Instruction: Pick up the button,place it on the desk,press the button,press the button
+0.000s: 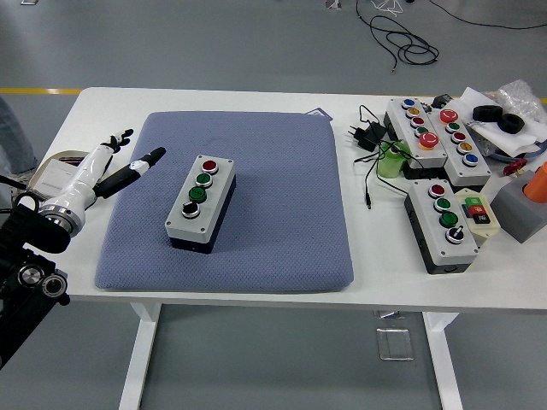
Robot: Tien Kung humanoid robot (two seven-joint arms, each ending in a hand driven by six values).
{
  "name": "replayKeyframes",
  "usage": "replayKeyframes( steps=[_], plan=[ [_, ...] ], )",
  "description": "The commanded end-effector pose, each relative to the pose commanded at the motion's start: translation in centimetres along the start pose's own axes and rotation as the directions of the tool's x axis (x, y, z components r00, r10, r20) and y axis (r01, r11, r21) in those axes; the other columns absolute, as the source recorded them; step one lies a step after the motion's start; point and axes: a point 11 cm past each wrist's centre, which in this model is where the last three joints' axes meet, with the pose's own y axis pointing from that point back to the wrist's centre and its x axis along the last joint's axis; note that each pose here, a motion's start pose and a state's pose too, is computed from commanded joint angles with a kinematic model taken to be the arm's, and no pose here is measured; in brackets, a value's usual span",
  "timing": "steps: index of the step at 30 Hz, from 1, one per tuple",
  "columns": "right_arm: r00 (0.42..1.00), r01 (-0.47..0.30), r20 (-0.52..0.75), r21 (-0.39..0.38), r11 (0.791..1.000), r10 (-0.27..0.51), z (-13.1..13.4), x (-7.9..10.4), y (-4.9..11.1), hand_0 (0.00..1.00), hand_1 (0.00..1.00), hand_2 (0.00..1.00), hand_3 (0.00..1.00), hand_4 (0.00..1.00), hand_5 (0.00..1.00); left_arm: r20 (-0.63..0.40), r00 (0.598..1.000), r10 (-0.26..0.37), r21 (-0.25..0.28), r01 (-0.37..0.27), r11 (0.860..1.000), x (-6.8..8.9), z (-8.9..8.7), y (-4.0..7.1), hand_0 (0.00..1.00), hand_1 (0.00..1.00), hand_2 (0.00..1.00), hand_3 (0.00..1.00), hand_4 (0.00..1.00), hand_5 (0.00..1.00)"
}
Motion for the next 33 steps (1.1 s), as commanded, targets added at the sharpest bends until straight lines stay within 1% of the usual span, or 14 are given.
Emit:
replayKeyframes(
  steps=[3,4,6,8,10,11,12,13,19,21,25,28,29,33],
  plan=[
    [1.0,-0.001,0.0,0.001,1.0,0.001,0.0,0.0,0.0,0.622,0.514,0.62,0.563,0.302,0.229,0.073,0.997,0.027,-0.001,-0.027,1.0,-0.2,0.3,-0.1,0.998,0.998,0.998,0.998,0.998,0.981],
    [1.0,-0.001,0.0,0.002,1.0,0.001,-0.1,0.1,0.0,0.62,0.515,0.62,0.563,0.303,0.229,0.11,0.993,0.044,0.0,-0.044,0.999,-0.3,0.5,-0.1,0.998,0.998,0.998,0.998,0.998,0.936],
    [1.0,-0.002,0.0,0.003,1.0,0.002,-0.1,0.1,0.0,0.62,0.515,0.62,0.563,0.303,0.229,0.172,0.982,0.074,0.002,-0.075,0.997,-0.5,0.8,-0.2,0.998,0.998,0.998,0.998,0.998,0.936],
    [1.0,-0.003,-0.001,0.004,1.0,0.003,-0.2,0.1,0.0,0.62,0.515,0.62,0.563,0.303,0.229,0.224,0.971,0.081,0.004,-0.084,0.996,-1.2,1.3,-0.4,0.998,0.998,0.998,0.998,0.998,0.936],
    [1.0,-0.003,-0.002,0.005,1.0,0.003,-0.2,0.2,0.0,0.622,0.512,0.62,0.563,0.304,0.229,0.239,0.969,0.064,0.011,-0.069,0.998,-2.0,1.5,-0.4,0.998,0.998,0.998,0.998,0.998,0.947],
    [1.0,-0.004,-0.003,0.005,1.0,0.004,-0.2,0.2,0.0,0.622,0.512,0.62,0.563,0.304,0.229,0.243,0.969,0.039,0.022,-0.045,0.999,-2.7,1.6,-0.5,0.998,0.998,0.998,0.998,0.998,0.947],
    [1.0,-0.004,-0.003,0.006,1.0,0.004,-0.3,0.2,0.0,0.622,0.512,0.62,0.563,0.304,0.229,0.245,0.969,0.028,0.026,-0.036,0.999,-3.1,1.7,-0.5,0.998,0.998,0.998,0.998,0.998,0.947],
    [1.0,-0.004,-0.004,0.006,1.0,0.004,-0.3,0.2,0.0,0.622,0.512,0.62,0.563,0.304,0.229,0.247,0.969,0.006,0.032,-0.015,0.999,-3.7,1.8,-0.5,0.998,0.998,0.998,0.998,0.998,0.947],
    [1.0,-0.007,-0.004,0.007,1.0,0.007,-0.3,0.3,0.0,0.62,0.51,0.62,0.563,0.304,0.228,0.236,0.97,-0.057,0.044,0.048,0.998,-6.1,2.6,-0.4,0.998,0.998,0.998,0.998,0.998,0.947],
    [1.0,-0.007,-0.005,0.008,1.0,0.007,-0.4,0.3,0.1,0.62,0.51,0.62,0.563,0.304,0.228,0.237,0.969,-0.065,0.048,0.055,0.997,-6.5,2.8,-0.6,0.998,0.998,0.998,0.998,0.998,0.947],
    [1.0,-0.009,-0.005,0.009,1.0,0.009,-0.4,0.4,0.1,0.625,0.508,0.62,0.563,0.304,0.228,0.266,0.963,-0.032,0.045,0.021,0.999,-6.7,3.3,-0.9,0.998,0.998,0.998,0.998,0.998,0.938],
    [1.0,-0.011,-0.003,0.009,1.0,0.011,-0.5,0.5,0.1,0.625,0.508,0.62,0.563,0.304,0.228,0.281,0.959,-0.024,0.05,0.011,0.999,-6.8,3.4,-1.0,0.998,0.998,0.998,0.998,0.998,0.938],
    [1.0,-0.012,-0.003,0.01,1.0,0.012,-0.5,0.5,0.1,0.625,0.504,0.62,0.564,0.305,0.228,0.294,0.955,-0.024,0.055,0.009,0.998,-6.9,3.5,-1.1,0.998,0.998,0.998,0.998,0.998,0.909],
    [1.0,-0.013,-0.004,0.01,1.0,0.013,-0.5,0.6,0.1,0.625,0.504,0.62,0.564,0.305,0.228,0.344,0.939,-0.021,0.048,0.005,0.999,-7.2,4.0,-1.1,0.998,0.998,0.998,0.998,0.998,0.909]
  ],
)
